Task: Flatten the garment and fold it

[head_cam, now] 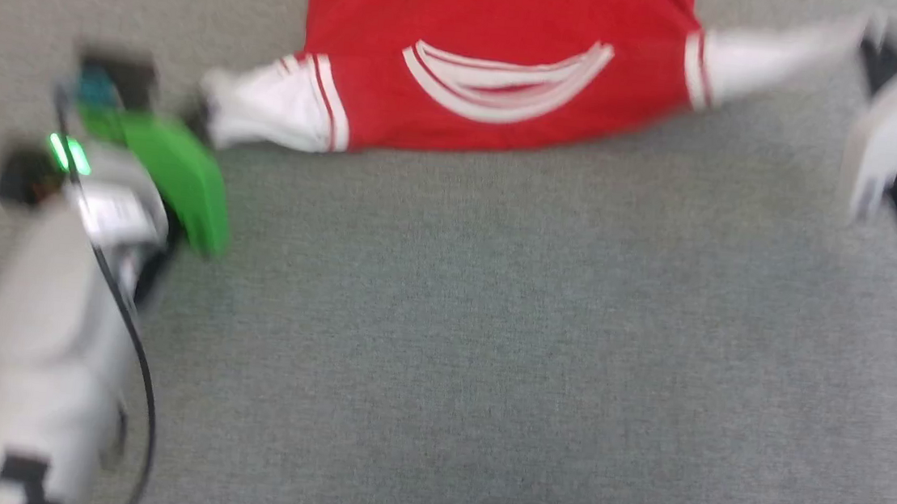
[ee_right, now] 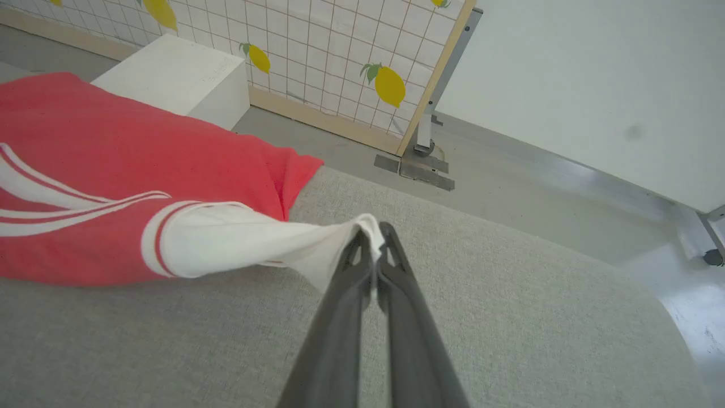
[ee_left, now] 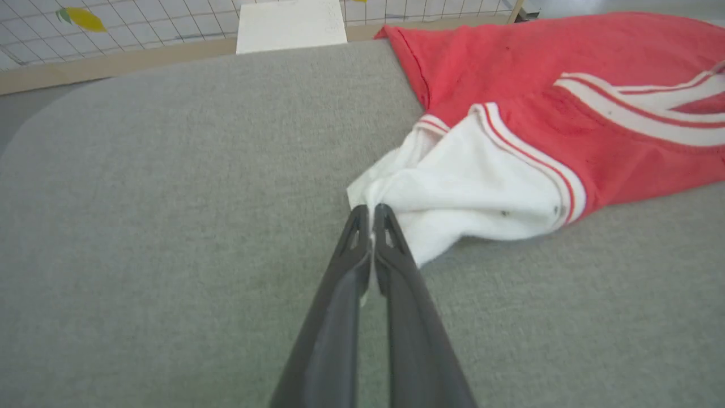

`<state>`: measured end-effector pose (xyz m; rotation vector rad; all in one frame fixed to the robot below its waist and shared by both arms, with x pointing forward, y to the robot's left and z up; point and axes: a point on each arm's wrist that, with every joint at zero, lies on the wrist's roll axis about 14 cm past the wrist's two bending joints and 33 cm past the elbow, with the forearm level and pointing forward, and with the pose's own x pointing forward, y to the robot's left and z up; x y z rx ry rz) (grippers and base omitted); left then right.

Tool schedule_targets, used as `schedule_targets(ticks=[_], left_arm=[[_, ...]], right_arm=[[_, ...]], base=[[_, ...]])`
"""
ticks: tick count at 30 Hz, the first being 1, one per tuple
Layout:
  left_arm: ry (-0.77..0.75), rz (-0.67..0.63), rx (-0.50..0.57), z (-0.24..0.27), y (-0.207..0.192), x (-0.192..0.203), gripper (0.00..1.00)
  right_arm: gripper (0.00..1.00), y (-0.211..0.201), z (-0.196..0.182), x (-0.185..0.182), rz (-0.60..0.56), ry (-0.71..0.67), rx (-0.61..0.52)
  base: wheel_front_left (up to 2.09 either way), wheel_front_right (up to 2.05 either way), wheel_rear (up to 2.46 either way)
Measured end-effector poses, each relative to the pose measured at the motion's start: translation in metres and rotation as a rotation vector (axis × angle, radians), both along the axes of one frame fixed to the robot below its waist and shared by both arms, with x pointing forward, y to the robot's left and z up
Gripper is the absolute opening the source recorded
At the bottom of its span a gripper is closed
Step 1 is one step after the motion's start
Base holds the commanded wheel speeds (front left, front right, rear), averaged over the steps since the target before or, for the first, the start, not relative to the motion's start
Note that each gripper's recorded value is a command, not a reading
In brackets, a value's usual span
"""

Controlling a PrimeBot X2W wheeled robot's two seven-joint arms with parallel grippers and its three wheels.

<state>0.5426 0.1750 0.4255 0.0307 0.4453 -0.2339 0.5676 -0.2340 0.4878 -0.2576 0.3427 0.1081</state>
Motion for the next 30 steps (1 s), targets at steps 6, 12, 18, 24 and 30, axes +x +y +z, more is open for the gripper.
schedule_targets(ticks=[6,12,18,24,30], left_arm=[[0.140,-0.042,-0.101,-0.027,-0.021,-0.074,0.00],[0.175,-0.048,-0.174,-0.028,-0.031,-0.134,0.00],[0.200,0.028,-0.204,-0.028,-0.026,-0.185,0.00],[0.243,0.111,-0.240,-0.034,-0.024,-0.221,0.00],[0.306,0.163,-0.247,-0.046,-0.024,-0.250,0.00]], right_arm=[[0.00,-0.016,-0.045,-0.073,-0.043,0.196,0.053],[0.00,-0.032,-0.061,-0.146,-0.139,0.290,0.137],[0.00,-0.034,-0.073,-0.223,-0.272,0.389,0.243],[0.00,-0.025,-0.086,-0.280,-0.376,0.486,0.331],[0.00,-0.028,-0.110,-0.325,-0.448,0.605,0.356]], base=[[0.00,0.00,0.00],[0.00,0.00,0.00],[0.00,0.00,0.00],[0.00,0.00,0.00],[0.00,0.00,0.00]])
